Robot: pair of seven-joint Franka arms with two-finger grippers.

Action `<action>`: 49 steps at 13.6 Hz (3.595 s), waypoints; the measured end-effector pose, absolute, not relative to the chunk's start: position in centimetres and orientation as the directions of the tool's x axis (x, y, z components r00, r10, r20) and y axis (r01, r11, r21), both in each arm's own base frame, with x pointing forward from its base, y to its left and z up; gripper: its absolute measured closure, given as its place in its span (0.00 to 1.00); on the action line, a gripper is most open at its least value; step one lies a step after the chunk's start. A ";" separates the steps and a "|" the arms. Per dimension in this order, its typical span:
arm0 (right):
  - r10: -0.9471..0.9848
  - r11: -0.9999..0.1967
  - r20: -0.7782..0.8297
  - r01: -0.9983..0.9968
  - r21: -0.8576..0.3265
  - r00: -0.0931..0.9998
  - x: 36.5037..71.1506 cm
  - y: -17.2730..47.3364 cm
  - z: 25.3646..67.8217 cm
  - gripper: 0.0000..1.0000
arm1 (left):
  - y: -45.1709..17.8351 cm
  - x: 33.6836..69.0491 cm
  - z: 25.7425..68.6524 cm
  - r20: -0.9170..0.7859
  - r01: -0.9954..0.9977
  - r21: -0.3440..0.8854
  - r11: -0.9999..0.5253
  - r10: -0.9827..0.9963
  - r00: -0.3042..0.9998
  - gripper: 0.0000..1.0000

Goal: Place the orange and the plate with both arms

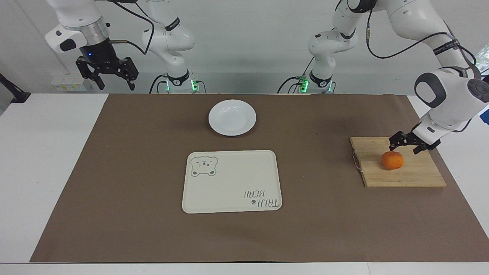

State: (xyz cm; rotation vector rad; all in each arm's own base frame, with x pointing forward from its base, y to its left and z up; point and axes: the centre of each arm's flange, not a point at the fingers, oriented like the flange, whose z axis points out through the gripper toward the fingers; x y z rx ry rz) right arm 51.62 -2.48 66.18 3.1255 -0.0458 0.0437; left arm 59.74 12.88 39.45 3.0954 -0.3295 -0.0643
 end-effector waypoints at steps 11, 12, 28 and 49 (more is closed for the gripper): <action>-0.029 -0.999 0.028 -0.029 0.015 0.999 51.6 -2.5 66.2 0.00 | 12.9 59.9 32.6 -0.049 -0.198 0.041 -0.979 -0.200 0.979 0.00; -0.029 -0.999 0.028 -0.029 0.015 0.999 51.6 -2.5 66.2 0.00 | 13.0 59.9 32.2 -0.054 -0.195 0.044 -0.980 -0.198 0.979 0.08; -0.029 -0.999 0.028 -0.029 0.015 0.999 51.6 -2.5 66.2 0.00 | 4.7 60.7 47.7 -0.094 -0.050 0.075 -0.996 -0.057 0.994 0.24; -0.029 -0.999 0.028 -0.029 0.015 0.999 51.6 -2.5 66.2 0.00 | -19.7 50.7 59.8 -0.044 -0.342 0.051 -0.938 -0.344 0.938 0.24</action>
